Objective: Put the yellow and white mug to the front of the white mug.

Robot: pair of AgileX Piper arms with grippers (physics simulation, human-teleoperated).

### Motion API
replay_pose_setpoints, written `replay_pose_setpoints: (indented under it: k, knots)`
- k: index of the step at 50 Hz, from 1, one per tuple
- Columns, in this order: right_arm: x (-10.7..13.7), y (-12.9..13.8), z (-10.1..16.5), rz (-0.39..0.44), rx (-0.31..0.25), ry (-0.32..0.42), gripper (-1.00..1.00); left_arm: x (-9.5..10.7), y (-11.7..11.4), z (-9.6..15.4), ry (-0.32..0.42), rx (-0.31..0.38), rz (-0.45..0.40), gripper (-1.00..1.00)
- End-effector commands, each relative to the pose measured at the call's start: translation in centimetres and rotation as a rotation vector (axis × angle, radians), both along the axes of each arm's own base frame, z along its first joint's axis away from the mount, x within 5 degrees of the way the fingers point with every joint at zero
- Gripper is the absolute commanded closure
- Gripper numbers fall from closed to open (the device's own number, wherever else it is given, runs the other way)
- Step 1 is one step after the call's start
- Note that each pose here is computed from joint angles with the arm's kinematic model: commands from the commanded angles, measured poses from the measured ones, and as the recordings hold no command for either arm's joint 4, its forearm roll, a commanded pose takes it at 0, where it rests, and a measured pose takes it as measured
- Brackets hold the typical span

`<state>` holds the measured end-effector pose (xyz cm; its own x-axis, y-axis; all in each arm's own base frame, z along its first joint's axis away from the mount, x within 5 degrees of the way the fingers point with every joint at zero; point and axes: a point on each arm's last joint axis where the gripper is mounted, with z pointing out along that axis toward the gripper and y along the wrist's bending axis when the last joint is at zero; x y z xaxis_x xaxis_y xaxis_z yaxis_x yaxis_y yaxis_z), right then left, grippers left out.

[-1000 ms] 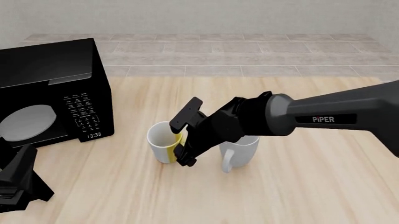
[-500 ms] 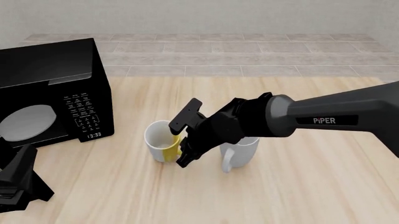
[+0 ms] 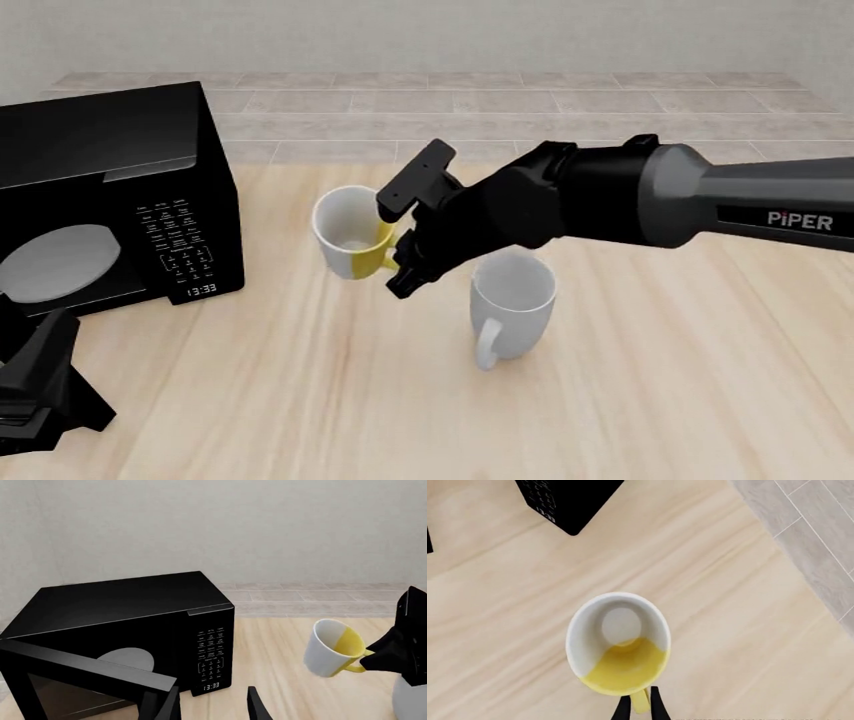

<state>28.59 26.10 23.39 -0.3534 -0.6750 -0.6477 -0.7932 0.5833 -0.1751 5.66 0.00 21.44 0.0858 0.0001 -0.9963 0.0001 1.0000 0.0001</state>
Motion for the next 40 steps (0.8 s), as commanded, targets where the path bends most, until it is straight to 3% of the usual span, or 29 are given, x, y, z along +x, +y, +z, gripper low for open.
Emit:
replay_pose_setpoints:
  k: [1,10,40]
  knots:
    - [0.4,-1.0,3.2,-0.021,0.037,-0.047,1.0,0.0,0.0,0.0,0.0,0.0,0.0,-1.0]
    - [1.1,-2.5,5.1,-0.058,0.045,-0.068,1.0,0.0,0.0,0.0,0.0,0.0,0.0,-1.0]
    - [4.6,-7.5,2.7,-0.247,0.049,-0.036,1.0,0.0,0.0,0.0,0.0,0.0,0.0,-1.0]
